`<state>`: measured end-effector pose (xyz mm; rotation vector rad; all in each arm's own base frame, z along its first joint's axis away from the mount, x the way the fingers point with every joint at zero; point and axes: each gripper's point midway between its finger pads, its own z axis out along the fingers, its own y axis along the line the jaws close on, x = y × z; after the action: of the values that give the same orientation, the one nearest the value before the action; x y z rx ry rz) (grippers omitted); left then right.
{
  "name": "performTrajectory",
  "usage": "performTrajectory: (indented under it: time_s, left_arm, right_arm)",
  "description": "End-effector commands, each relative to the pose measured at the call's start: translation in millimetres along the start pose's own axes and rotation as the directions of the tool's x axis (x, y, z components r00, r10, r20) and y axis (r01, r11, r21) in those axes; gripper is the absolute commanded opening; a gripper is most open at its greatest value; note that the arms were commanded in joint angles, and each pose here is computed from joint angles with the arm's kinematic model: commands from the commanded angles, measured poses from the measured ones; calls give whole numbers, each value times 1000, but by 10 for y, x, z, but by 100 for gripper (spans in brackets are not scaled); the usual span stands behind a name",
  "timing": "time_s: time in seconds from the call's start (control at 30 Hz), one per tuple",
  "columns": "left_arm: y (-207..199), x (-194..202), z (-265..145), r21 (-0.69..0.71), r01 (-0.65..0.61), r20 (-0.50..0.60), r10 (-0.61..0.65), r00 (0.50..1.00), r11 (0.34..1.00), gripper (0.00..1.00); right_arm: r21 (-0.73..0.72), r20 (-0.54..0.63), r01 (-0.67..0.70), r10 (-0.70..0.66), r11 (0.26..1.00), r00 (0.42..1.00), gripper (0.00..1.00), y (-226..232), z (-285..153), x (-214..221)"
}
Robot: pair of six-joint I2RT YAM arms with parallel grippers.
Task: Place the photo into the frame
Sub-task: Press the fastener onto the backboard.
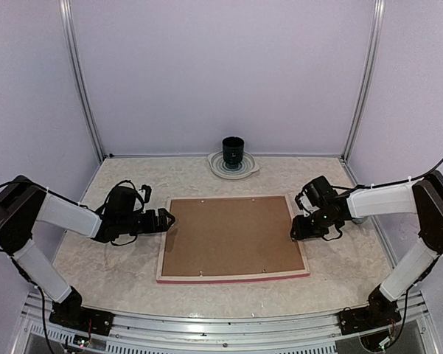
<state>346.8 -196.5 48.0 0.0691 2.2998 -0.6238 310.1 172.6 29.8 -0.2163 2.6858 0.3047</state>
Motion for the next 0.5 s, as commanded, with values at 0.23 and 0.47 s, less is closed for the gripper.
performTrajectory:
  time_s: [0.23, 0.47]
  left_arm:
    - [2, -55, -36, -4, 4, 25, -4, 1000, 1000, 99]
    - [-6, -55, -50, -3, 5, 29, -5, 1000, 1000, 99]
  right_arm:
    - [39, -41, 7, -5, 999, 999, 42, -120, -4, 158]
    - [31, -17, 12, -11, 999, 1000, 31, -90, -77, 76]
